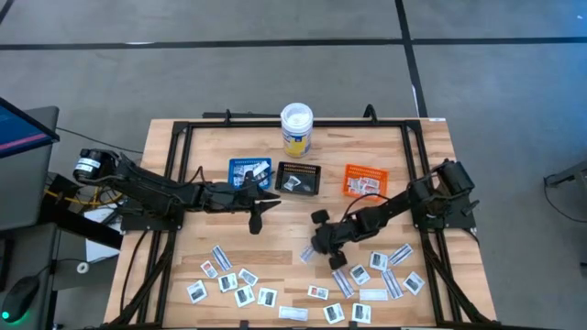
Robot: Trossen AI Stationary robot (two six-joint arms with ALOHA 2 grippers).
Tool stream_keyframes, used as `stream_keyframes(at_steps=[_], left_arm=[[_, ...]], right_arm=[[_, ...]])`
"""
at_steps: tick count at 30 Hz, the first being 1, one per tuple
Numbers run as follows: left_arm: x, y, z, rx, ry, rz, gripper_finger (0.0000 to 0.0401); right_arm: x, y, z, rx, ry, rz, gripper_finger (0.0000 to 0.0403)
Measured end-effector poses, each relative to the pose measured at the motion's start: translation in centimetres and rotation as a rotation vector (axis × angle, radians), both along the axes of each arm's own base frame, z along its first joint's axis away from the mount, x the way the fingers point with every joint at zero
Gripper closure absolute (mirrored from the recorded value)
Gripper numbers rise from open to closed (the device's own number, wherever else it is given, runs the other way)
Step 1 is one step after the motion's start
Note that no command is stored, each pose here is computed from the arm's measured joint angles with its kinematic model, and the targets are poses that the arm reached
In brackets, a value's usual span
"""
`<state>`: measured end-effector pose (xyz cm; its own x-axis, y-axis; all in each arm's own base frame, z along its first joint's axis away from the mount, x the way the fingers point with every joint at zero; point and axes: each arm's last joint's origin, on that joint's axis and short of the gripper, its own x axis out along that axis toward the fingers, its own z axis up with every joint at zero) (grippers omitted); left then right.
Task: Pick & Place First Aid Supplies
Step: Put the blue bandage into the blue bin
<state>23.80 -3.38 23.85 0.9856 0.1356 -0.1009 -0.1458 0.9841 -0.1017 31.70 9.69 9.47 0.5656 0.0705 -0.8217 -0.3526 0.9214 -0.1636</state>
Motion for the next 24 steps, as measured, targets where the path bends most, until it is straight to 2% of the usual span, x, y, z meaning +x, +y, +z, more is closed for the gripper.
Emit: stream_keyframes(at_steps=[4,9,14,18,20,24], left_arm=[[0.0,0.0,0.0,0.0,0.0,0.0,0.0325],[0.0,0.0,0.0,0.0,0.0,0.0,0.0325],[0.0,0.0,0.0,0.0,-0.001,0.0,0.0325],[0.0,0.0,0.0,-0.001,-0.001,-0.009,0.0325],[0.1,-0.2,-0.1,-0.007,0.002,-0.069,0.0325],[0.6,-0.6,-0.5,-0.002,0.003,-0.161,0.0322]], right_arm=[[0.0,-0.4,0.0,-0.082,-0.033,-0.112,0.0355],[0.0,-0.5,0.0,-0.095,-0.037,-0.123,0.0397],[0.0,-0.7,0.1,-0.162,-0.061,-0.17,0.0394],[-0.4,-0.7,1.1,-0.222,-0.073,-0.185,0.0401],[-1.0,-0.8,2.0,-0.281,-0.074,-0.176,0.0398],[-1.1,-1.4,5.4,-0.415,-0.207,-0.252,0.0401]])
